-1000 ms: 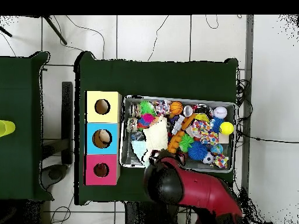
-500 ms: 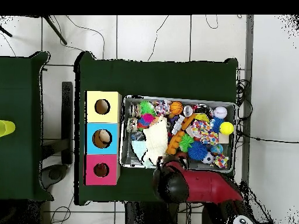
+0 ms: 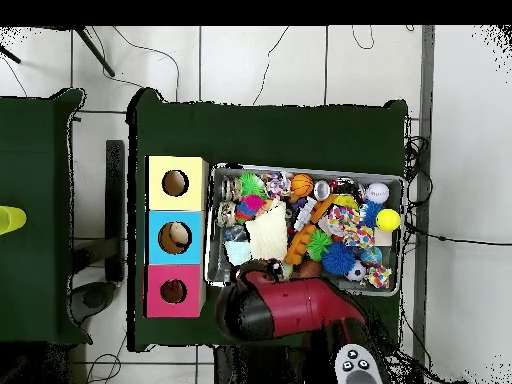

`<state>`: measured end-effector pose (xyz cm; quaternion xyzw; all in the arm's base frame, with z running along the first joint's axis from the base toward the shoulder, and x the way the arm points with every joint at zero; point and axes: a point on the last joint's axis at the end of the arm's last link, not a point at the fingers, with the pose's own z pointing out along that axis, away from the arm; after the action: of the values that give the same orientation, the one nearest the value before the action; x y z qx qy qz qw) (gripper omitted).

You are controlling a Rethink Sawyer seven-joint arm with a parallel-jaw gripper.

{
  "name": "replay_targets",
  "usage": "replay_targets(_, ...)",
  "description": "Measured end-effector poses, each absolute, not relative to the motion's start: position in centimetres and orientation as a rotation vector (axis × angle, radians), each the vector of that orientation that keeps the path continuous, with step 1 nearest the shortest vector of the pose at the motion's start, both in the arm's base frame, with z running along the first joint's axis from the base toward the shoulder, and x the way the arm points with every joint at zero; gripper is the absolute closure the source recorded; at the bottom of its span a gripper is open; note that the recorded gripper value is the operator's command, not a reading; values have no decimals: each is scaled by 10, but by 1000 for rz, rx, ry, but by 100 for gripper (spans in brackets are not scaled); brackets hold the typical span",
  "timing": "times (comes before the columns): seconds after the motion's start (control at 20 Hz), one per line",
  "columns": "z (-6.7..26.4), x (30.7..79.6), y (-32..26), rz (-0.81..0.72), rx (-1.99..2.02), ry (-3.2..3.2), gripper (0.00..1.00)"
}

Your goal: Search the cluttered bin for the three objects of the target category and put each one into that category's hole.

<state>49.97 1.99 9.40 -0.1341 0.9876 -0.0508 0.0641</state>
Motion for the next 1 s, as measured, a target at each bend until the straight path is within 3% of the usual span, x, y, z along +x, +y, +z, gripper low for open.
replay_targets(1.0, 44, 524, 20, -128, -441, 3005, 100)
